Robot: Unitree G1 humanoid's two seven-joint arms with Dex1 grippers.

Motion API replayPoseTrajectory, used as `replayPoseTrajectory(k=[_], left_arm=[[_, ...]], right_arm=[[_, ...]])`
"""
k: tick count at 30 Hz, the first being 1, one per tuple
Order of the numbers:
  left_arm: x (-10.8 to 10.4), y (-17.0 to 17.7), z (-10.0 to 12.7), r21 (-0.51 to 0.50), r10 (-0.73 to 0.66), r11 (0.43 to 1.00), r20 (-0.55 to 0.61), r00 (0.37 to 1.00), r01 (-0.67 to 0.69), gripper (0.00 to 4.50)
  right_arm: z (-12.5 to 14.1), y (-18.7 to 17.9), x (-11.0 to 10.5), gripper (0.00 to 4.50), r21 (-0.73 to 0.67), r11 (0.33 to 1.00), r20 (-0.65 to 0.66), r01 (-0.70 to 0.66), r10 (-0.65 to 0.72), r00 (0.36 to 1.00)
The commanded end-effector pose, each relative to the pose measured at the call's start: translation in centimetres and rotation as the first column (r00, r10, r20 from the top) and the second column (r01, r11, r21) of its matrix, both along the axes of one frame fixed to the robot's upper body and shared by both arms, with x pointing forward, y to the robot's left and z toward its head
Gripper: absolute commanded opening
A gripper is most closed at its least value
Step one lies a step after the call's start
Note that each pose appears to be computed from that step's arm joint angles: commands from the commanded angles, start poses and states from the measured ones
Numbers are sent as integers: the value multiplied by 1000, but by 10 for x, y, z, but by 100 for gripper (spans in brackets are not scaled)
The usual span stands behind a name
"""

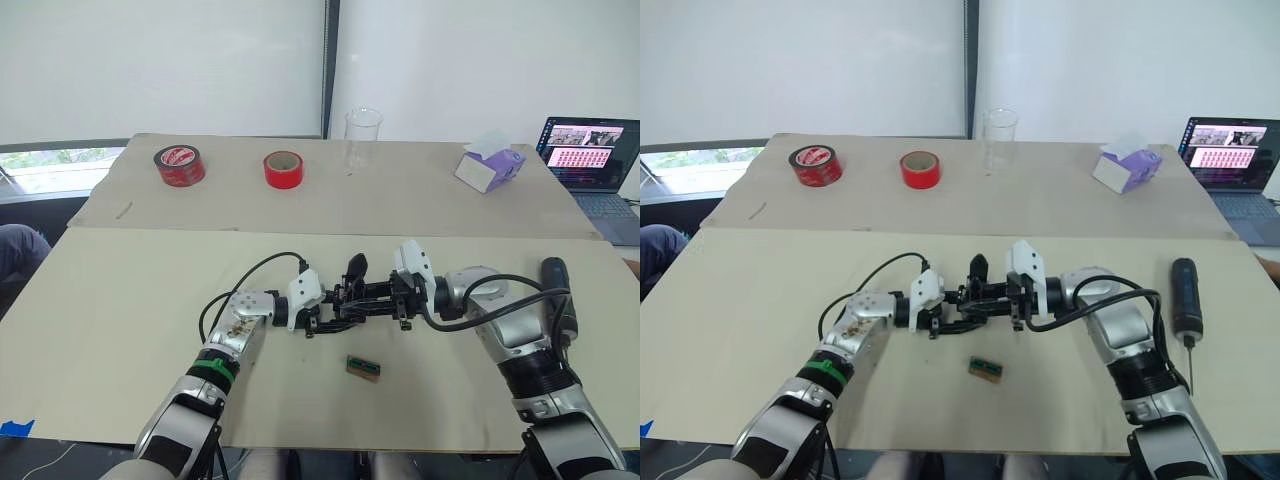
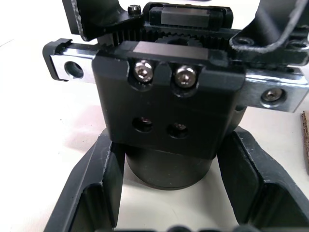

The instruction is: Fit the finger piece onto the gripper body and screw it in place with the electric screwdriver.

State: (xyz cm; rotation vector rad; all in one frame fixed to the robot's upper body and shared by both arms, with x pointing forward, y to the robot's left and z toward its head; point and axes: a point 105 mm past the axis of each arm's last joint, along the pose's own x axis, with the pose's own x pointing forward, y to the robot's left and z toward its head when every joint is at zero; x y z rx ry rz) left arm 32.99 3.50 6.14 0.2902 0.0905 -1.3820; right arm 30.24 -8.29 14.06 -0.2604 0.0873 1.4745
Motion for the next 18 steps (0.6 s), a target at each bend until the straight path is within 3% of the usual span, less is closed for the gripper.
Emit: replayPoseTrajectory(k=[1, 12, 18], left_arm=[[-13, 10, -32, 90, -2, 996, -98, 995, 10, 227], [-15, 12, -34, 89, 3, 996, -104, 995, 6, 227], [-15, 12, -34, 92, 0, 996, -104, 995, 9, 227]], right_arm=[[0, -14, 1, 45, -32, 999, -13, 36, -37, 999], [3, -12, -5, 45, -4, 1000, 4, 14, -14, 1000], [22, -5, -7, 45, 93, 996, 53, -14, 9, 999]])
